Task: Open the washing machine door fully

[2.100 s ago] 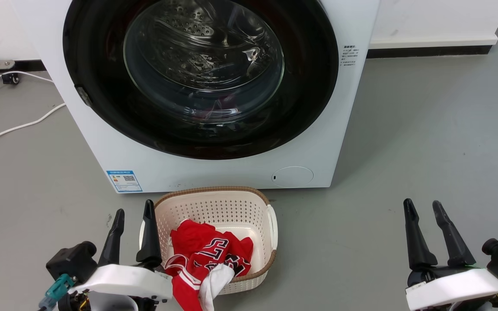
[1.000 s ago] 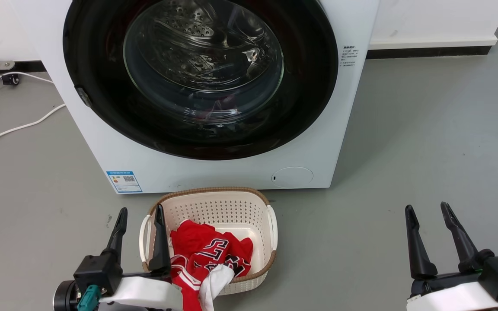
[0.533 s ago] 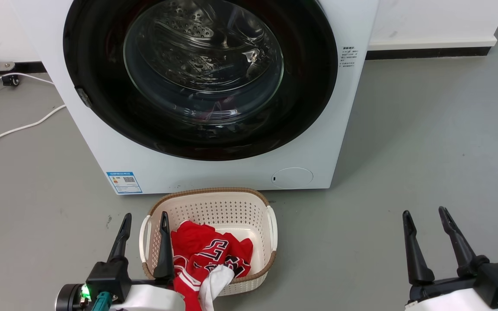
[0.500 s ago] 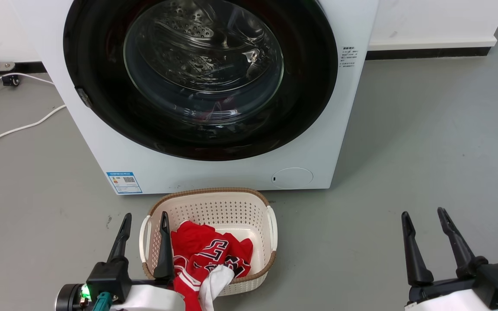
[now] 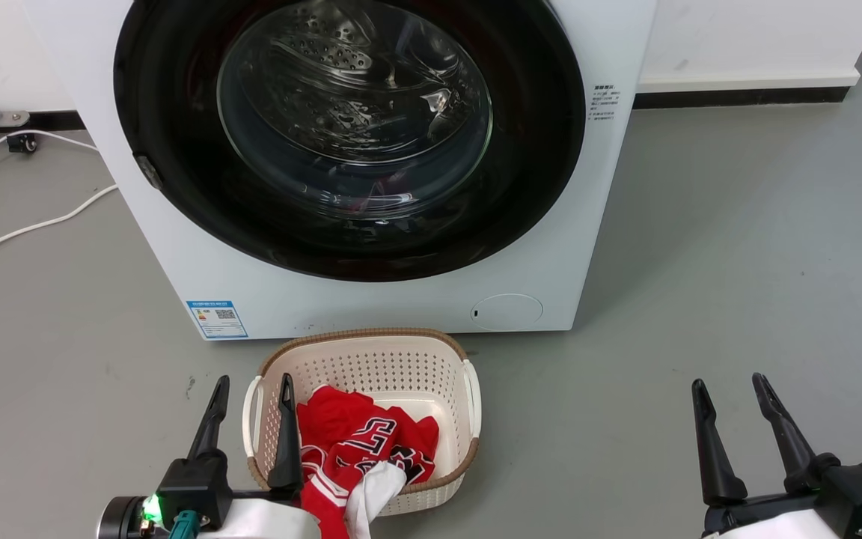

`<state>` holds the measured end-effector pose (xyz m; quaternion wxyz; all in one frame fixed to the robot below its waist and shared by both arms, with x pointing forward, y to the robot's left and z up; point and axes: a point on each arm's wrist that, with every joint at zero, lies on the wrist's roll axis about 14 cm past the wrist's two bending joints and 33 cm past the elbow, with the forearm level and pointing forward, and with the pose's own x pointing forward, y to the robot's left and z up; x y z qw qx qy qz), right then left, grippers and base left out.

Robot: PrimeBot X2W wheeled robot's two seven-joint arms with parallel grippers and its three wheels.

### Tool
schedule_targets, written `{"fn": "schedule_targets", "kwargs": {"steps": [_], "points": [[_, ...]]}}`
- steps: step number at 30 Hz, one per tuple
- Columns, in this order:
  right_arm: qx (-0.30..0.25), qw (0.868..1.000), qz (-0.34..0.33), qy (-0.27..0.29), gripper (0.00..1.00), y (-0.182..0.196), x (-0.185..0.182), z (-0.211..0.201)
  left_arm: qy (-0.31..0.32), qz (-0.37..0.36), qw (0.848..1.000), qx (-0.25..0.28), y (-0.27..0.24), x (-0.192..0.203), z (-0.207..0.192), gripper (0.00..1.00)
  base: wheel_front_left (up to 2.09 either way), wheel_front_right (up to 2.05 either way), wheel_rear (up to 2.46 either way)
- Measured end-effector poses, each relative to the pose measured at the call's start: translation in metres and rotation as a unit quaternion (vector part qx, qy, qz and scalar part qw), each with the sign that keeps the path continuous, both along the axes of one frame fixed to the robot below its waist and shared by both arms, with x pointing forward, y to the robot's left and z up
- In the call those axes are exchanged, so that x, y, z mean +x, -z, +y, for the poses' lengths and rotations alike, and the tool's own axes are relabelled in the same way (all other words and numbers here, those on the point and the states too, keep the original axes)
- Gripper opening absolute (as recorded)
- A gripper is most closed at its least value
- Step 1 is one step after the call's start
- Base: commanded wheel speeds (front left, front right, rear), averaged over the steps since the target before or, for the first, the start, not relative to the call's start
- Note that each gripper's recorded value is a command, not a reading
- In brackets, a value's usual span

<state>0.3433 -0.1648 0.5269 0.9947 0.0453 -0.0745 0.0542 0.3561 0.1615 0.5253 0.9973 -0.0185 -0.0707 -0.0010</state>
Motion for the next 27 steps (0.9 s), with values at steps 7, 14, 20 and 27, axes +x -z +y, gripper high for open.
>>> {"fn": "schedule_targets", "kwargs": {"steps": [7, 14, 20, 27], "points": [[0.003, 1.000, 0.001, -0.002, 1.00, 0.000, -0.001, 0.001, 0.000, 0.002, 1.000, 0.000, 0.001, -0.001, 0.000, 1.00, 0.00, 0.00, 0.00], [0.021, 1.000, -0.002, 0.000, 0.73, -0.001, -0.002, 0.000, 0.001, 0.001, 1.000, -0.001, 0.001, -0.002, 0.000, 1.00, 0.00, 0.00, 0.00], [0.168, 0.986, 0.002, 0.012, 0.00, -0.001, -0.002, -0.008, 0.001, 0.001, 1.000, -0.001, 0.001, -0.001, -0.001, 1.00, 0.00, 0.00, 0.00], [0.470, 0.882, 0.020, 0.020, 0.00, 0.007, 0.001, -0.009, 0.001, 0.003, 1.000, -0.005, 0.002, -0.001, -0.001, 1.00, 0.00, 0.00, 0.00]]}}
